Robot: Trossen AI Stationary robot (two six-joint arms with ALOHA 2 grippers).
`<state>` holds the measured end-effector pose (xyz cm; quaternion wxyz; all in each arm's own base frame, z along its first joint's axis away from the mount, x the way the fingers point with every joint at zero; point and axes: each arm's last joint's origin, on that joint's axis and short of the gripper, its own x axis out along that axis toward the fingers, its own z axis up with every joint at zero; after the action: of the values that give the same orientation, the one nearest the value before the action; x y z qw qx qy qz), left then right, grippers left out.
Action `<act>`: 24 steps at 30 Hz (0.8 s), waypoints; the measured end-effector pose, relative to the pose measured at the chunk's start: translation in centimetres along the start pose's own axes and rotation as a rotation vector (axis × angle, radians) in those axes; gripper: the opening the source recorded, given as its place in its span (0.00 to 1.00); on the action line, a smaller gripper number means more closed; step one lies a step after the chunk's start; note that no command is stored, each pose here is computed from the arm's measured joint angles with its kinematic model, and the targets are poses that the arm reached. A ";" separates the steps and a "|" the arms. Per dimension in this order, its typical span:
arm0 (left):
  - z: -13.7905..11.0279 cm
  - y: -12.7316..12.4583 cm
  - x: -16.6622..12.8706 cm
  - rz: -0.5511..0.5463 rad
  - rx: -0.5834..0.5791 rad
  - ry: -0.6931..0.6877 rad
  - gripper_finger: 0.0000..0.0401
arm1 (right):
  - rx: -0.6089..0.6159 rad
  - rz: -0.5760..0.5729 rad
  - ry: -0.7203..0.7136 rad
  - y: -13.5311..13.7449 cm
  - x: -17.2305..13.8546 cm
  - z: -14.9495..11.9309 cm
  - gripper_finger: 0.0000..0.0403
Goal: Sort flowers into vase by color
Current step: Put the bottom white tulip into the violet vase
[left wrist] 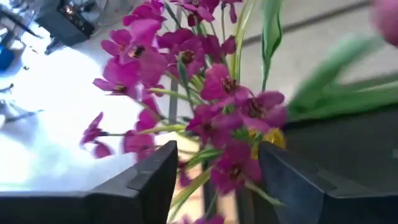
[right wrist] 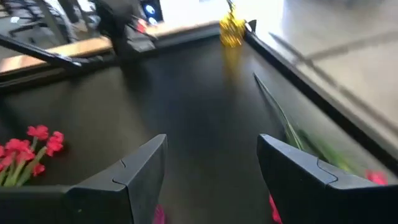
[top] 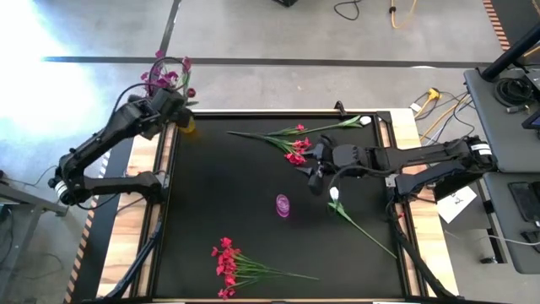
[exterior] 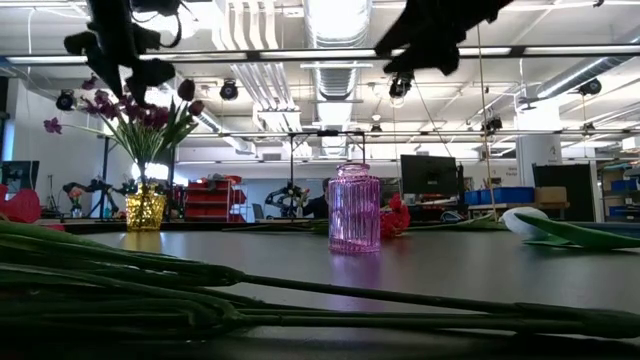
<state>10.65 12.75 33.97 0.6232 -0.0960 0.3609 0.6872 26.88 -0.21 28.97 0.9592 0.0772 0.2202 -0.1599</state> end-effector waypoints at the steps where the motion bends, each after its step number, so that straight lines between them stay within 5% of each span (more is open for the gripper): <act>1: 0.1 0.3 -0.4 -0.008 0.032 0.014 0.53 | 0.020 -0.013 0.021 -0.3 0.0 -0.2 0.60; 8: 0.3 1.9 -4.2 -0.280 0.070 -0.045 0.55 | 0.084 -0.043 0.182 -0.8 -0.2 -1.3 0.60; 18: -2.2 -0.7 -8.5 -1.081 0.154 -0.529 0.53 | 0.443 -0.264 0.827 -0.3 -4.2 -6.6 0.60; 24: -4.8 -4.3 -9.4 -1.509 0.226 -0.822 0.53 | 0.533 -0.215 1.013 1.9 -4.9 -10.7 0.60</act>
<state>15.02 2.22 34.33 0.9994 0.0089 0.0128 0.0301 19.13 5.25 21.81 0.6600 0.3601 0.6104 -0.2493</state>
